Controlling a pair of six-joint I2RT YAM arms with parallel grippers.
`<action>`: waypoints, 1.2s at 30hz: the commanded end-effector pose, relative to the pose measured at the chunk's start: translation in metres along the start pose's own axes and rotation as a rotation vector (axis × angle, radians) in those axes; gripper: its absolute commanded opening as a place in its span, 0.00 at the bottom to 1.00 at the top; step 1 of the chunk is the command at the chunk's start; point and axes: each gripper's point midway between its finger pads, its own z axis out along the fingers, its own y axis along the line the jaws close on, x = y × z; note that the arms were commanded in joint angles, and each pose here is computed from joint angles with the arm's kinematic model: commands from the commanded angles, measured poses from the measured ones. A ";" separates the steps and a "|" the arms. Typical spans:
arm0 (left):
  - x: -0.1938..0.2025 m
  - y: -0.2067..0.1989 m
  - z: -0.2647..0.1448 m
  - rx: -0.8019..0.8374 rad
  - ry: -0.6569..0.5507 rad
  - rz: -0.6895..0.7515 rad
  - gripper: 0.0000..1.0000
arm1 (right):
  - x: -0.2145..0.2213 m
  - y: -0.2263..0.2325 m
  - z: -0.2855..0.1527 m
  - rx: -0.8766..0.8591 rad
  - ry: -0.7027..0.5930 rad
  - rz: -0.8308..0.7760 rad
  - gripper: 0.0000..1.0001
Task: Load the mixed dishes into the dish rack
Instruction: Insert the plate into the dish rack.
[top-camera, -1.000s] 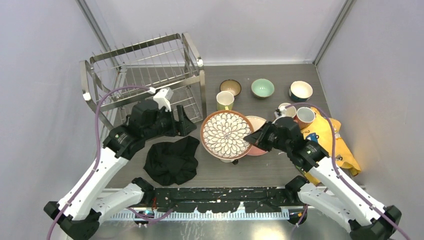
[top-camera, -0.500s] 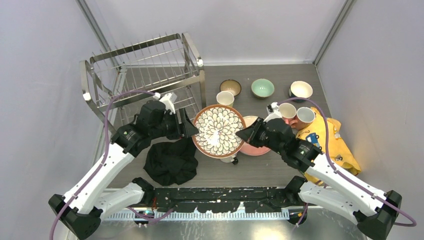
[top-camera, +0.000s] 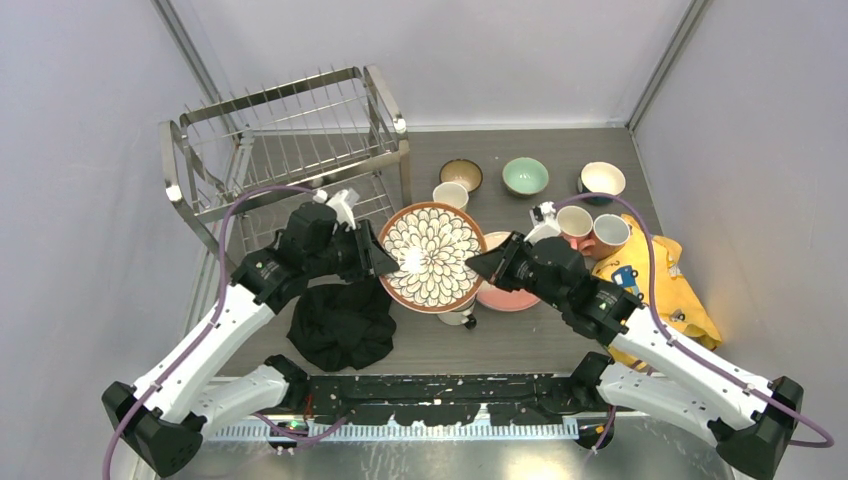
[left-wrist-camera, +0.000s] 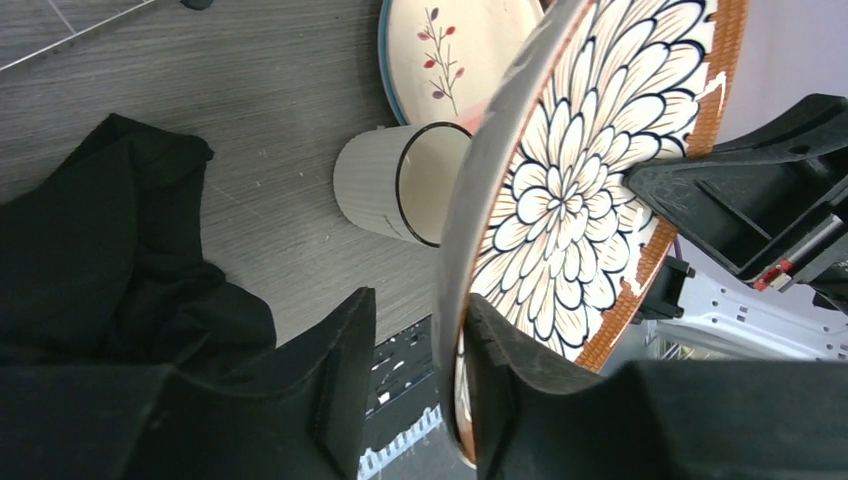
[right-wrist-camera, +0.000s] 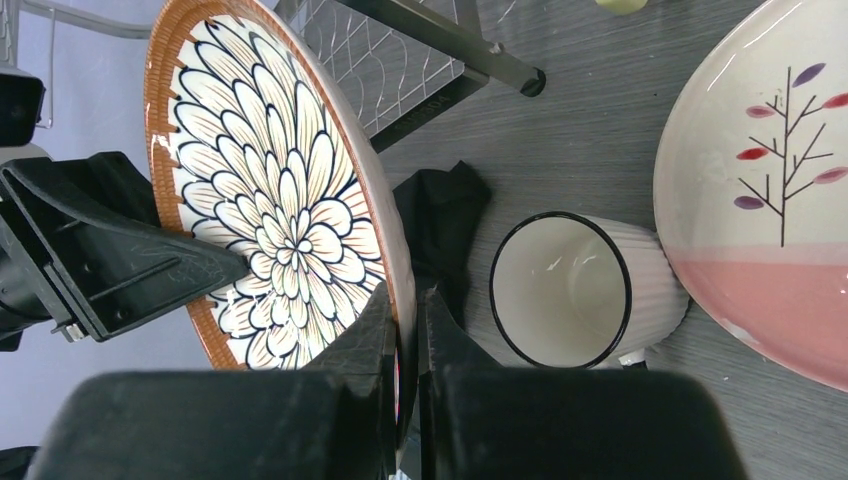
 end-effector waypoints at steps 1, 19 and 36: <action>-0.008 -0.010 0.002 0.041 -0.030 -0.016 0.36 | -0.041 0.077 -0.016 -0.275 -0.147 0.061 0.01; -0.025 0.003 0.000 0.006 -0.195 -0.142 0.00 | -0.020 0.060 -0.002 -0.239 -0.122 0.070 0.13; -0.031 -0.033 -0.033 0.118 -0.176 -0.063 0.00 | -0.039 0.026 -0.050 -0.127 -0.214 0.074 1.00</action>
